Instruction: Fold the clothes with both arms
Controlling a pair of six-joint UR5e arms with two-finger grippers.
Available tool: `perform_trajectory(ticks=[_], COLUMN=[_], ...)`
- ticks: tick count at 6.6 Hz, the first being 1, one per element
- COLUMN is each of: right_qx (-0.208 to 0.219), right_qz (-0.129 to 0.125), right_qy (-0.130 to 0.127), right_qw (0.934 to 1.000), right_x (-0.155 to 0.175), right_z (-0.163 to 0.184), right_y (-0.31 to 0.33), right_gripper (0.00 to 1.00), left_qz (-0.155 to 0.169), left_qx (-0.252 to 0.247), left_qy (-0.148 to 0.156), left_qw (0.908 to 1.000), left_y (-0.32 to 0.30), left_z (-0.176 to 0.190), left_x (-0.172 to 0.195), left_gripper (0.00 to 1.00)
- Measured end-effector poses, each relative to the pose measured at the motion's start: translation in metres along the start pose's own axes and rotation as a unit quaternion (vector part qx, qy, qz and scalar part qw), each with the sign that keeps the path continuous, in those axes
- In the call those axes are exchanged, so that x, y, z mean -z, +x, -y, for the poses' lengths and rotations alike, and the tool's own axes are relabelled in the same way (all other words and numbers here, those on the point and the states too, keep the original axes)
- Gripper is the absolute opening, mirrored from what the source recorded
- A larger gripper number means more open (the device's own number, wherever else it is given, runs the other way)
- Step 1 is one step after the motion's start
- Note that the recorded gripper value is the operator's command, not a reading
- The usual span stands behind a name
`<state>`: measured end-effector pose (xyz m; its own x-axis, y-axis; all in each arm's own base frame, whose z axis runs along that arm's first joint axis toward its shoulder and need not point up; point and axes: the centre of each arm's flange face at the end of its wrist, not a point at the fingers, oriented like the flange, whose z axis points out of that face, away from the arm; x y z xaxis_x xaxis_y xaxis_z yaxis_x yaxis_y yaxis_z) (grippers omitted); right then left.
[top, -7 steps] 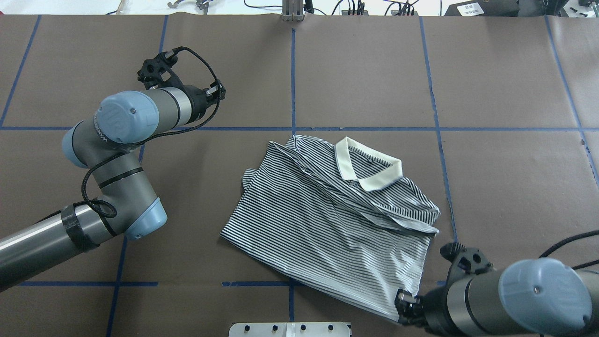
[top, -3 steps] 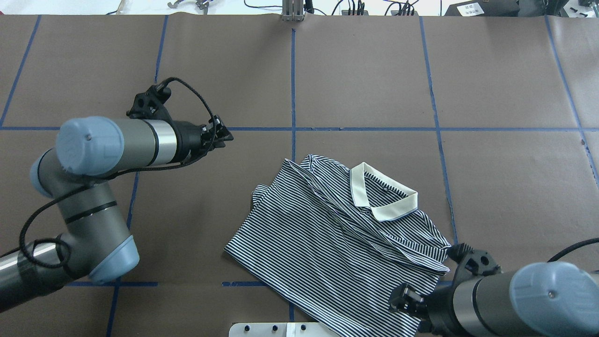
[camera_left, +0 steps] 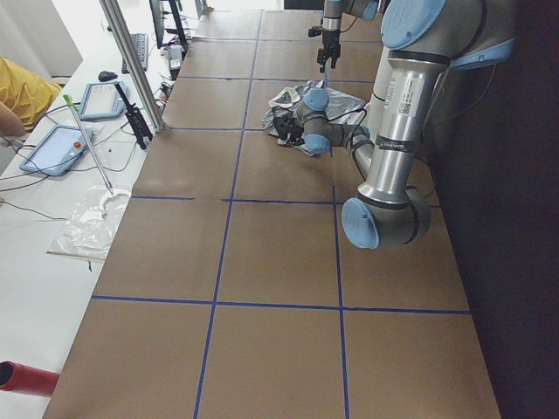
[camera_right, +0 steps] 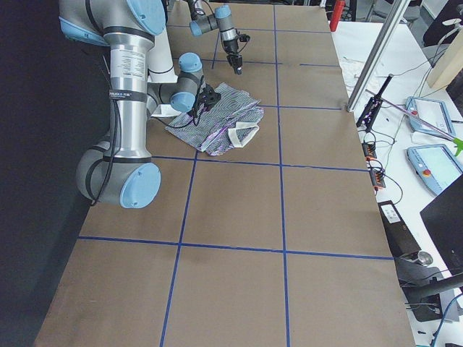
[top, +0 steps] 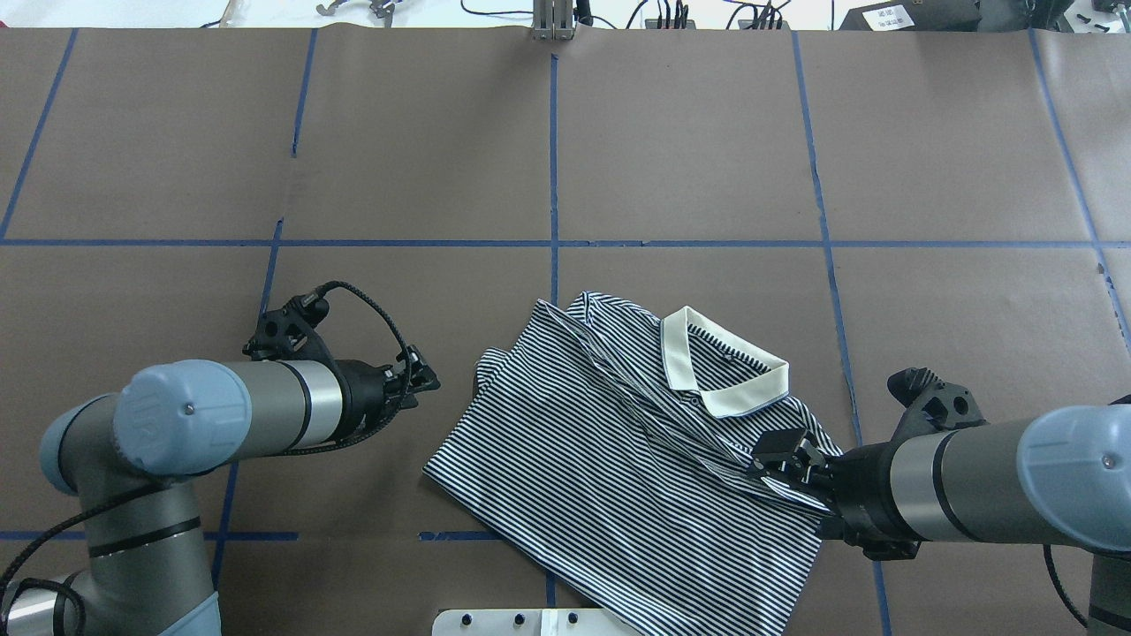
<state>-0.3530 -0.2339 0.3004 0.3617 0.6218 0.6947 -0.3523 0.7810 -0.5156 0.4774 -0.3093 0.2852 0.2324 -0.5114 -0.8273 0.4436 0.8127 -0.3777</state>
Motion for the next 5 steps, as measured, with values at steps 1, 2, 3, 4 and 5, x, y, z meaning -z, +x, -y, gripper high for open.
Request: perform_trajectory(ticks=[1, 2, 3, 4, 5], right_qx=[-0.002, -0.001, 0.001, 0.004, 0.007], right_qz=[-0.005, -0.014, -0.021, -0.026, -0.030], right_qy=[0.008, 0.012, 0.011, 0.011, 0.012], right_qw=[1.0000, 0.9998, 0.9997, 0.9996, 0.9995], right_x=[-0.006, -0.017, -0.025, -0.030, -0.036], right_z=[0.004, 0.005, 0.004, 0.001, -0.002], right_y=[0.003, 0.006, 0.009, 0.011, 0.014], right_gripper=[1.00, 1.00, 1.00, 1.00, 1.00], left_qz=[0.038, 0.065, 0.083, 0.094, 0.100], left_qx=[0.003, 0.000, -0.004, -0.007, -0.008], left_qy=[0.001, -0.001, -0.005, -0.006, -0.005], left_qw=[0.9993, 0.9979, 0.9966, 0.9956, 0.9949], left_y=[-0.007, -0.015, -0.020, -0.022, -0.022], left_z=[-0.021, -0.039, -0.053, -0.062, -0.066], left_x=[-0.001, -0.009, -0.022, -0.037, -0.047], left_gripper=[0.47, 0.47, 0.47, 0.47, 0.29])
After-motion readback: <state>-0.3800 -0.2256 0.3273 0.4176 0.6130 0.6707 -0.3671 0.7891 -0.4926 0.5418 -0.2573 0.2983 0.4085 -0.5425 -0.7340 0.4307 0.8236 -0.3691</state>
